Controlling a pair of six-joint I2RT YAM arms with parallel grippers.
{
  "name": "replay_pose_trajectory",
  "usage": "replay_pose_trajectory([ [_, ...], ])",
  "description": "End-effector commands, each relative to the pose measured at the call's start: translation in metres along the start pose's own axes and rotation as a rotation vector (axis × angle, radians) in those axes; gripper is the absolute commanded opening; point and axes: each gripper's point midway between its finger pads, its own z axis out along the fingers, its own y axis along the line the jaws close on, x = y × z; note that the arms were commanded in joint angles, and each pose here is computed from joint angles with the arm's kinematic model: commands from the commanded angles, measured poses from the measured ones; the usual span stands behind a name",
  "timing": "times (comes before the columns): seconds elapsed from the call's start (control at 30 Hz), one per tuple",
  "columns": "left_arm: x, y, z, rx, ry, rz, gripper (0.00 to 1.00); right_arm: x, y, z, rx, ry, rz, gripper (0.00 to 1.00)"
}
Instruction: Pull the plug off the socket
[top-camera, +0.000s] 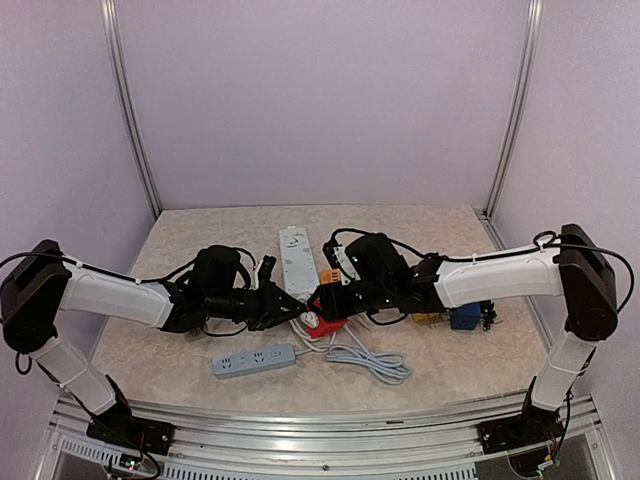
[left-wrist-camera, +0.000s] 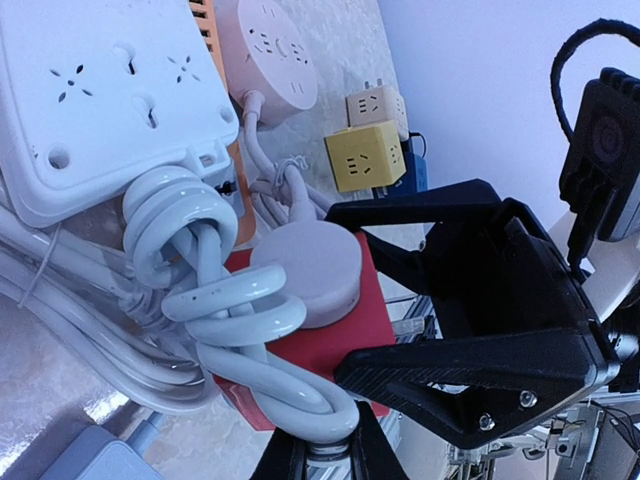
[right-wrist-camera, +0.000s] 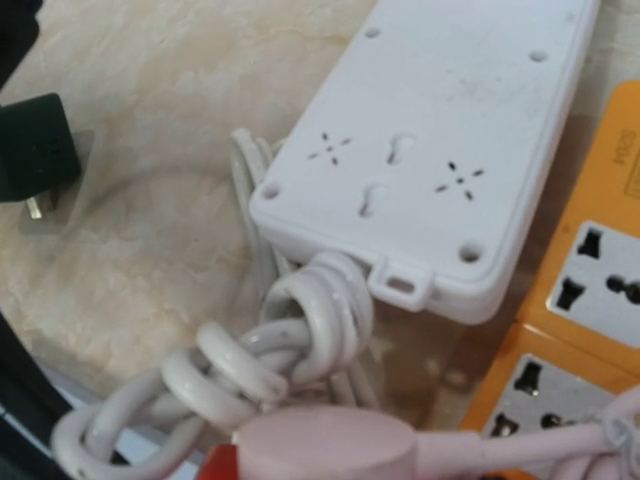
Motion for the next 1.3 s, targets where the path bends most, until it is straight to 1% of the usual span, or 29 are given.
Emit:
replay_pose_trajectory([
  [0.0, 0.008, 0.026, -0.009, -0.099, 0.023, -0.021, 0.0, -0.033, -0.039, -0.018, 0.268, -0.093, -0.068, 0.0],
  [0.3, 0.001, 0.015, -0.015, -0.081, -0.005, -0.029, 0.0, -0.016, -0.057, -0.011, 0.567, -0.023, -0.237, 0.0],
  [0.57, -0.003, 0.011, -0.02, -0.079, -0.018, -0.027, 0.0, -0.016, -0.061, -0.011, 0.609, -0.02, -0.258, 0.0],
  [0.63, -0.003, 0.012, -0.02, -0.082, -0.017, -0.026, 0.0, -0.017, -0.058, -0.011, 0.587, -0.024, -0.248, 0.0],
  [0.77, 0.001, 0.019, -0.019, -0.094, -0.008, -0.029, 0.0, -0.018, -0.049, -0.008, 0.471, -0.037, -0.182, 0.0],
  [0.97, 0.005, 0.027, -0.02, -0.102, -0.008, 0.003, 0.0, -0.03, -0.039, -0.016, 0.194, -0.093, -0.012, 0.0],
  [1.03, 0.005, 0.028, -0.019, -0.104, -0.006, 0.014, 0.0, -0.034, -0.037, -0.019, 0.129, -0.104, 0.023, 0.0],
  [1.1, 0.007, 0.031, -0.018, -0.106, -0.001, 0.019, 0.0, -0.037, -0.034, -0.02, 0.093, -0.108, 0.037, 0.0],
  [1.27, 0.009, 0.034, -0.017, -0.109, 0.006, 0.022, 0.0, -0.037, -0.031, -0.018, 0.071, -0.103, 0.045, 0.0],
])
